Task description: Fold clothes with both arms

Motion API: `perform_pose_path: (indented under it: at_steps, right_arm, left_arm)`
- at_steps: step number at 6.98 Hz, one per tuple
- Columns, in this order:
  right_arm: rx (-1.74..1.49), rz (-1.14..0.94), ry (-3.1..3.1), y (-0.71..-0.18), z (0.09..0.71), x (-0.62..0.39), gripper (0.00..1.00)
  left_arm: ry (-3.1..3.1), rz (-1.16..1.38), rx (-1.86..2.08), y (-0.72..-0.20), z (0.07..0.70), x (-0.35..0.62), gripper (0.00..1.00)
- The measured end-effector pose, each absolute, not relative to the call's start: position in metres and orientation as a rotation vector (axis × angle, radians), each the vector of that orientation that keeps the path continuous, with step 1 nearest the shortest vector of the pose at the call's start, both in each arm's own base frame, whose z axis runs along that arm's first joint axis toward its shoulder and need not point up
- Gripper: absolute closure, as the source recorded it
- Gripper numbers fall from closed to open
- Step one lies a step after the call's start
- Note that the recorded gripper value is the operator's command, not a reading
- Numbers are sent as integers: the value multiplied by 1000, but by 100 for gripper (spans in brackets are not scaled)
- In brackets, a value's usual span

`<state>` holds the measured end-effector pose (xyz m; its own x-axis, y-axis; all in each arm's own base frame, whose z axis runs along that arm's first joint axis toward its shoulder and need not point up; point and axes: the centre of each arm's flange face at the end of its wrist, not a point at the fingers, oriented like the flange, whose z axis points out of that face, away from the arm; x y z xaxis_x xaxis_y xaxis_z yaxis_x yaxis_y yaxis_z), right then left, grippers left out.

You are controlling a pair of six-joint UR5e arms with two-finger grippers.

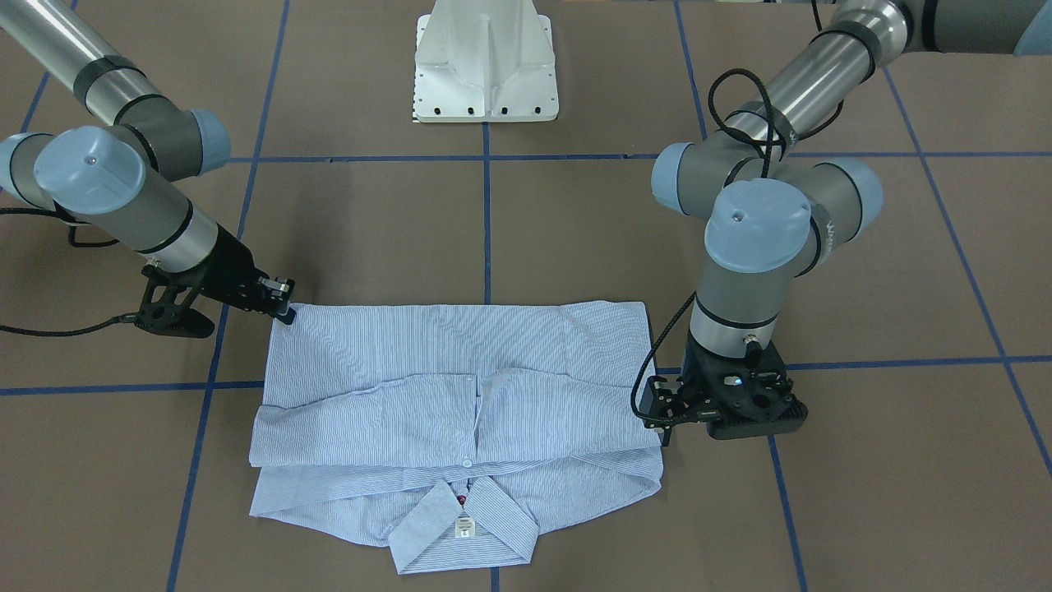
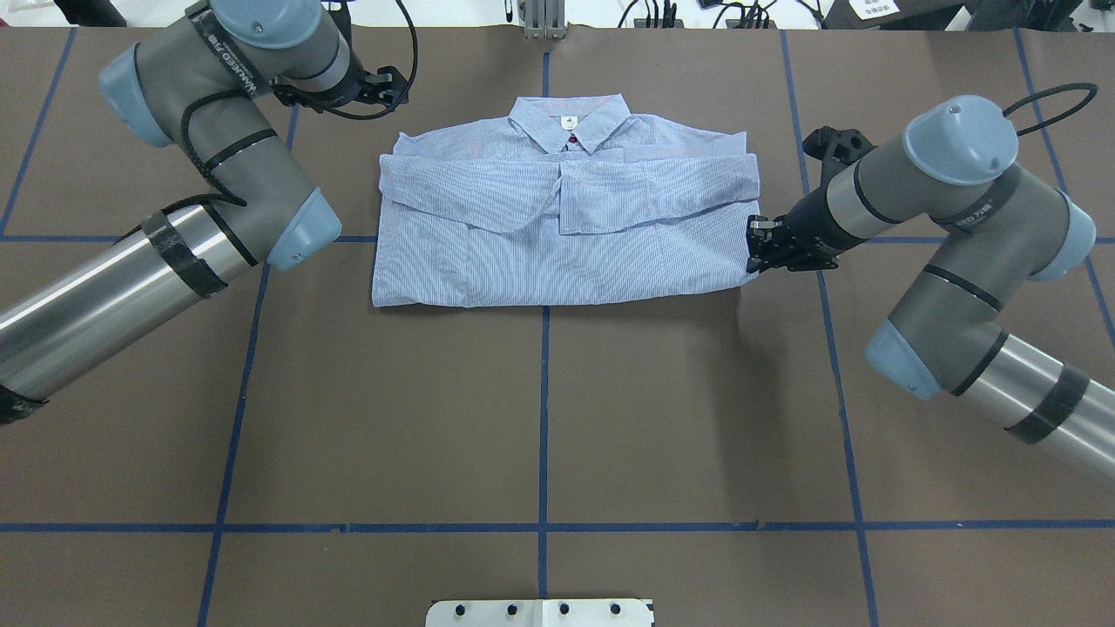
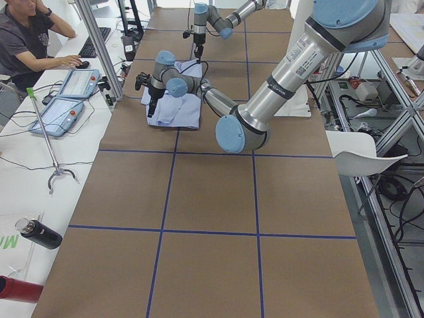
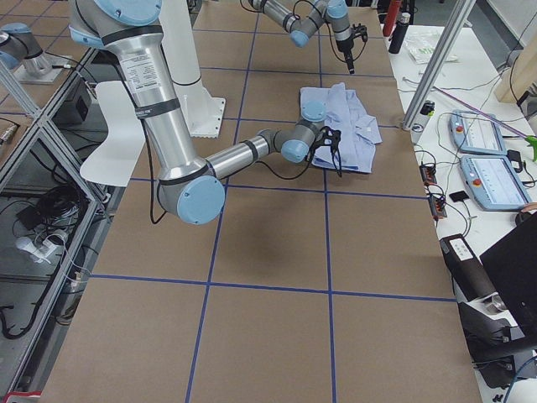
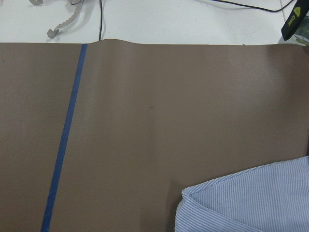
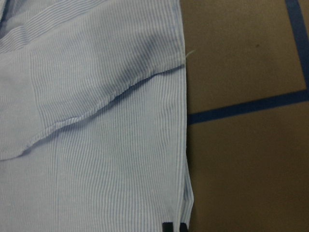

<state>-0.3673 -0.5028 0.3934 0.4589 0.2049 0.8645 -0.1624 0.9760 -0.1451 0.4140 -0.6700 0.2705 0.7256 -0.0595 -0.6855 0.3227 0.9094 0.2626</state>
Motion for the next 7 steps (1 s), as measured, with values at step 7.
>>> perform_pose_path:
  at_steps: [7]
  right_arm:
    - [-402,-34,-1115,-281,384,-342,100]
  left_arm:
    - [743,-230,386,-659,270,402,0]
